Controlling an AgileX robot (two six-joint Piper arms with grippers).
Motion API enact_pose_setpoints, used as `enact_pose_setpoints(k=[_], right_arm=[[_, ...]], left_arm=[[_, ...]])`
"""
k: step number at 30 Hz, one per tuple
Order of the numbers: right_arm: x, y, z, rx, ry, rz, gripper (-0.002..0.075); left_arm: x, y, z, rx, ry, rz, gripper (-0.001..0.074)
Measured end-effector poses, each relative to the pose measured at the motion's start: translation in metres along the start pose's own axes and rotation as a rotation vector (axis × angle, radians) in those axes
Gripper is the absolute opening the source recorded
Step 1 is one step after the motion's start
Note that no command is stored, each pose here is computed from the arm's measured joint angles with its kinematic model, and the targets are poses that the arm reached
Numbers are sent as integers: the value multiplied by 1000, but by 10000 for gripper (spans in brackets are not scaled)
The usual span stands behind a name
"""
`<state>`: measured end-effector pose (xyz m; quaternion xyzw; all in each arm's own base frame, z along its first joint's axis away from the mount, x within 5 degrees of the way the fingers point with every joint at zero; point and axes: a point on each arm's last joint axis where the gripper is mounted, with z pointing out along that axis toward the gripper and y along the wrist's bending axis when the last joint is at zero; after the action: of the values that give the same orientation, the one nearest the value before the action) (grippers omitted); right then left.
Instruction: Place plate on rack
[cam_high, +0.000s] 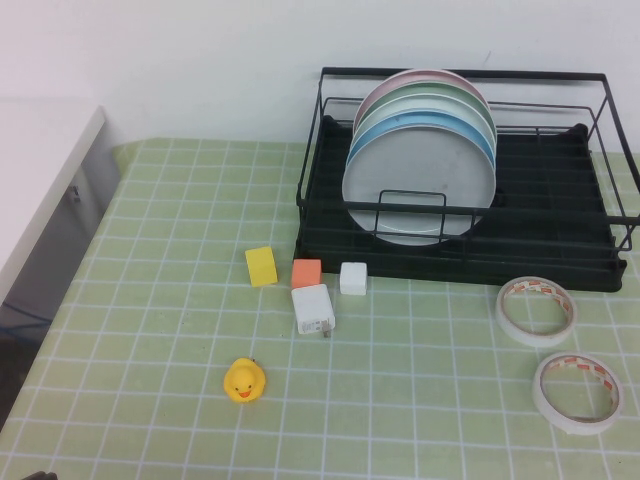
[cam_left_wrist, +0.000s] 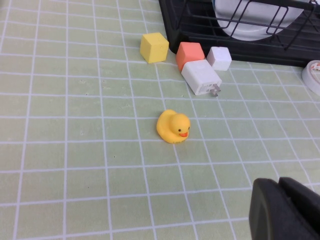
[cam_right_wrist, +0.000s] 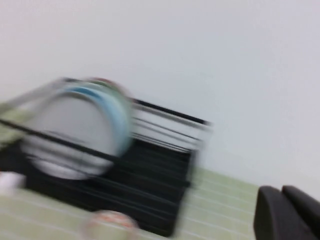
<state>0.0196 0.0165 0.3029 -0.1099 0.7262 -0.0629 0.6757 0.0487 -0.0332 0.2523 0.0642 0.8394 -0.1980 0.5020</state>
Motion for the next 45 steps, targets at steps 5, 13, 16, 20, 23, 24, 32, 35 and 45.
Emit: enact_pose_setpoints(k=[5, 13, 16, 20, 23, 24, 32, 35, 45], right_arm=[[74, -2, 29, 148, 100, 138, 10], [131, 7, 41, 149, 246, 305, 10], [131, 8, 41, 114, 241, 326, 10], [131, 9, 41, 87, 240, 322, 10], [131, 8, 41, 93, 247, 294, 10], [131, 8, 41, 94, 250, 287, 10], [131, 10, 41, 45, 250, 257, 10], [131, 11, 42, 40, 249, 272, 10], [131, 8, 41, 79, 251, 295, 10]], left_arm=[[0, 0, 0, 0, 0, 0, -1], [0, 0, 0, 1, 0, -1, -1], [0, 0, 0, 1, 0, -1, -1], [0, 0, 0, 1, 0, -1, -1], [0, 0, 0, 1, 0, -1, -1], [0, 0, 0, 1, 0, -1, -1], [0, 0, 0, 1, 0, -1, -1], [0, 0, 0, 1, 0, -1, -1], [0, 0, 0, 3, -1, -3, -1]])
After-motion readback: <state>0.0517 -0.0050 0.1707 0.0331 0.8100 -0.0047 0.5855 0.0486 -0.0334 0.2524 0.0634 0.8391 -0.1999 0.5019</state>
